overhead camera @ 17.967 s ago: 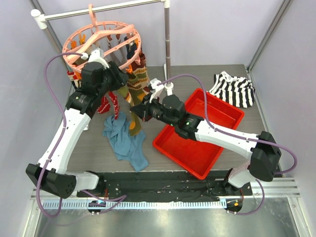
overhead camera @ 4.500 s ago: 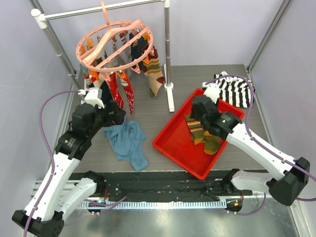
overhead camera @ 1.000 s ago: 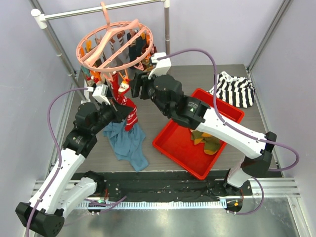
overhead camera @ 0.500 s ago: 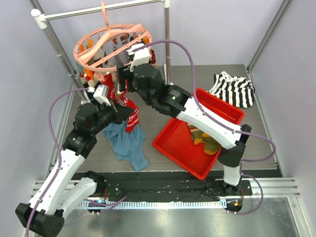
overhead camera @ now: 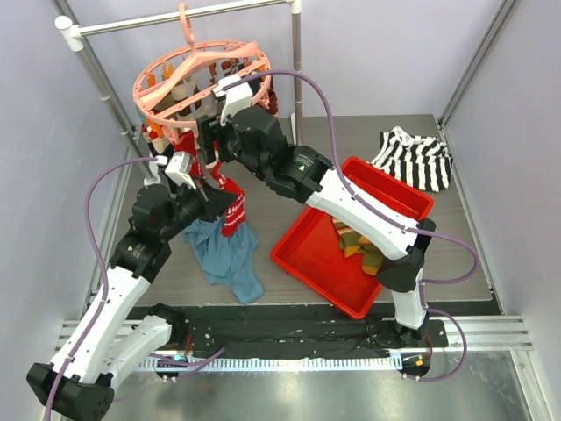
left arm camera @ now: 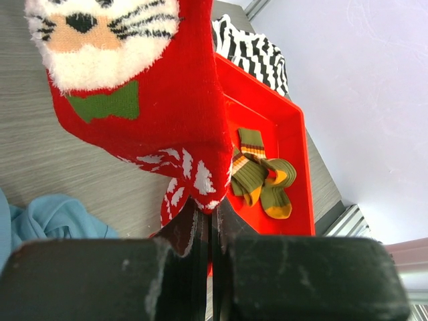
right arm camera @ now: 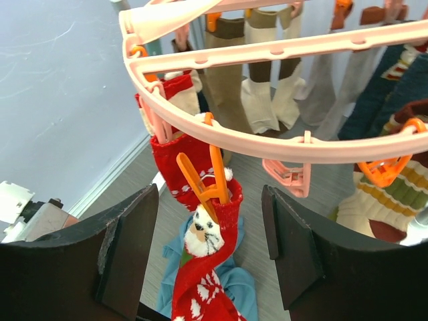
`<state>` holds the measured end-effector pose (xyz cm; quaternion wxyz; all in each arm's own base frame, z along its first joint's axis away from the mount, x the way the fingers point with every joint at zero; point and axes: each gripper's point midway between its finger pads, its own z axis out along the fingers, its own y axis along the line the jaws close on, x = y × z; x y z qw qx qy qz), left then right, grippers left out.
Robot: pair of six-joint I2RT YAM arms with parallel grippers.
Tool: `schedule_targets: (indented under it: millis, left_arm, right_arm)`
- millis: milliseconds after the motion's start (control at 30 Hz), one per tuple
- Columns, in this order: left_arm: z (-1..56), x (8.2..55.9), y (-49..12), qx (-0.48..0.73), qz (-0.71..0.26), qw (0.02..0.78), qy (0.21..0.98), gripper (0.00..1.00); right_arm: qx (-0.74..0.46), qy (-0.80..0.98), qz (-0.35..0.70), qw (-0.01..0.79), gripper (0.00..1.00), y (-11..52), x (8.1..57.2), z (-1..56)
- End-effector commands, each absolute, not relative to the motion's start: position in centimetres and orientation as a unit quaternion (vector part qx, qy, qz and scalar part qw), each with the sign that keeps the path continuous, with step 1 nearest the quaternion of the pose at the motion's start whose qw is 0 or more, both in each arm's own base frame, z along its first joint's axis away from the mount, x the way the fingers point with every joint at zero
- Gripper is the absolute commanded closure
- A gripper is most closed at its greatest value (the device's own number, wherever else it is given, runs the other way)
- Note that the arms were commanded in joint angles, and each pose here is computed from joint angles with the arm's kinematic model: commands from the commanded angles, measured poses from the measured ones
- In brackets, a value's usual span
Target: Remove the socks clipped to the hanger
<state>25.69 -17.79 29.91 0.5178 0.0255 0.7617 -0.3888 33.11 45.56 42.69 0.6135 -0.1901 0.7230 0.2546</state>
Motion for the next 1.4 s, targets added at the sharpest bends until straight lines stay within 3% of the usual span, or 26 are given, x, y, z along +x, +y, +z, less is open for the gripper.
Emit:
schedule_targets:
  millis: [0, 833, 1200, 1367]
  left_arm:
    - [31.9, 25.3, -17.8, 0.041, -0.393, 0.539, 0.744, 1.0]
    - [33.6, 24.7, -17.5, 0.06, -0.387, 0.558, 0.731, 1.0]
    - [33.4, 24.8, -17.5, 0.064, -0.383, 0.555, 0.736, 1.0]
    - [33.2, 24.9, -17.4, 0.063, -0.378, 0.553, 0.74, 1.0]
  right_arm:
    - [-0.207, 0.689, 0.292, 0.63, 0.3, 46.6, 32.8, 45.2]
    - [-0.219, 0.676, 0.299, 0.637, 0.31, 48.7, 33.9, 44.2]
    - [-0.176, 0.669, 0.297, 0.658, 0.45, 48.3, 34.9, 45.4]
    - [-0.155, 0.673, 0.284, 0.665, 0.61, 47.9, 35.6, 45.3]
